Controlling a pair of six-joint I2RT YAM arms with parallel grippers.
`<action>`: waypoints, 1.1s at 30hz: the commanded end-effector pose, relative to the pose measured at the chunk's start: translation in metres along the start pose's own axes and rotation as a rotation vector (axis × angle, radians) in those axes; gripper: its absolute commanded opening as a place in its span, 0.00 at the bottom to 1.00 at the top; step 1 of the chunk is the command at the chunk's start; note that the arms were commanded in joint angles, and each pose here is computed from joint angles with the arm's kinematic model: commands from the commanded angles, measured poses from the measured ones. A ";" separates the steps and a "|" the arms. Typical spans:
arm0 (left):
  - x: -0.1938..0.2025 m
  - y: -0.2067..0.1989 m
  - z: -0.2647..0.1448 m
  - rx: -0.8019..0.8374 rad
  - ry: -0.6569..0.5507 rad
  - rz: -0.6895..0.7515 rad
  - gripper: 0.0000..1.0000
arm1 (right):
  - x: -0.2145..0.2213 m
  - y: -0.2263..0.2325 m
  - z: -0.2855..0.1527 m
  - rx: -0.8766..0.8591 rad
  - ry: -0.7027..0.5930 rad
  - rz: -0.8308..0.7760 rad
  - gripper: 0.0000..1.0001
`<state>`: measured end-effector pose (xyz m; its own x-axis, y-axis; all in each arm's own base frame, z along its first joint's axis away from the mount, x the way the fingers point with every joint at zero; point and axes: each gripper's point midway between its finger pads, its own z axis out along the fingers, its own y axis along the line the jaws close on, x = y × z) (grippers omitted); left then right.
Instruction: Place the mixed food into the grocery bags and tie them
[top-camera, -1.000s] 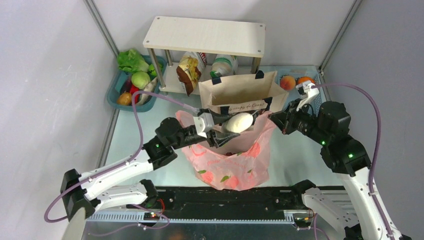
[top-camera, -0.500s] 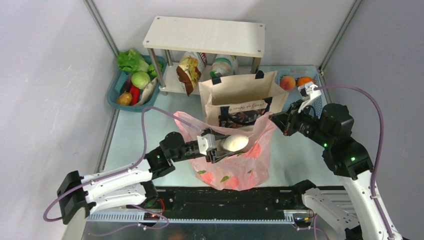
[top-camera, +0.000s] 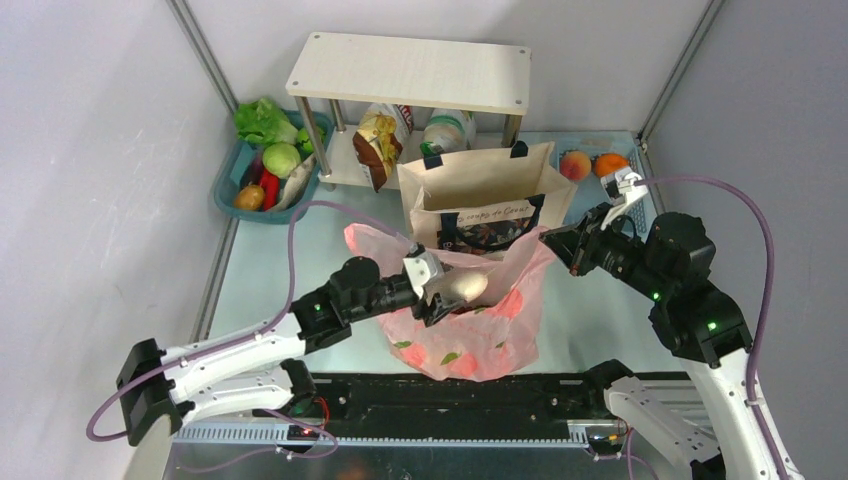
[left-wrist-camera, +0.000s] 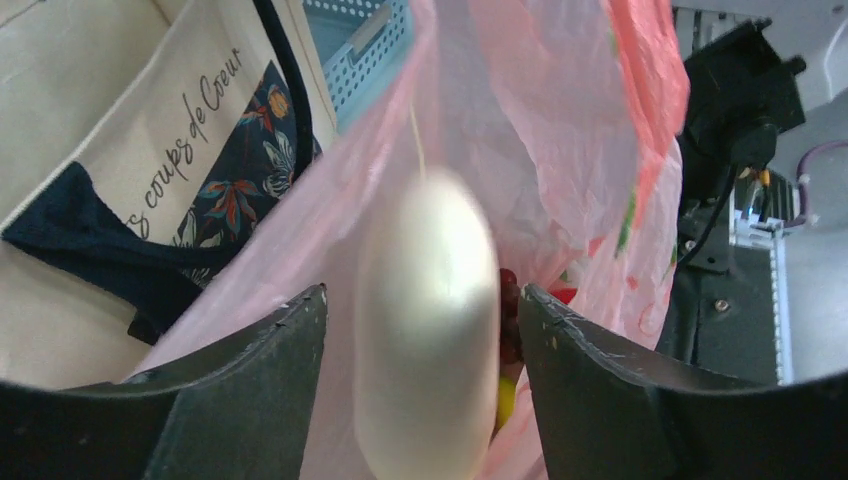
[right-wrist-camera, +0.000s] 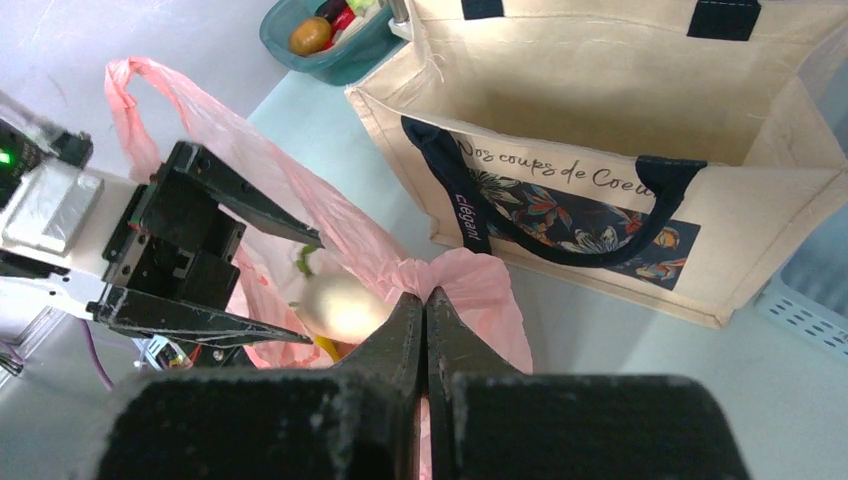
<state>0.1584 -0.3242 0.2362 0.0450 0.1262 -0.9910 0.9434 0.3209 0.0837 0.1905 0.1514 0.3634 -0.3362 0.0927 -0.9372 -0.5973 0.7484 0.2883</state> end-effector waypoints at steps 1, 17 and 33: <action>-0.021 0.007 -0.003 -0.057 0.065 -0.103 0.80 | -0.002 0.002 0.001 -0.015 -0.006 -0.009 0.00; -0.147 0.029 -0.075 -0.253 -0.121 -0.412 0.88 | 0.003 -0.001 0.006 -0.008 0.024 -0.004 0.00; -0.097 0.083 -0.165 -0.755 -0.020 -0.548 0.88 | 0.004 0.002 0.004 -0.024 0.025 -0.008 0.00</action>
<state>0.1712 -0.1690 0.3746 -0.3048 -0.2385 -0.9221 0.4698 0.8045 -0.3634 0.1948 0.1542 0.3570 -0.3624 0.0808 -0.9285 -0.5932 0.7484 0.2967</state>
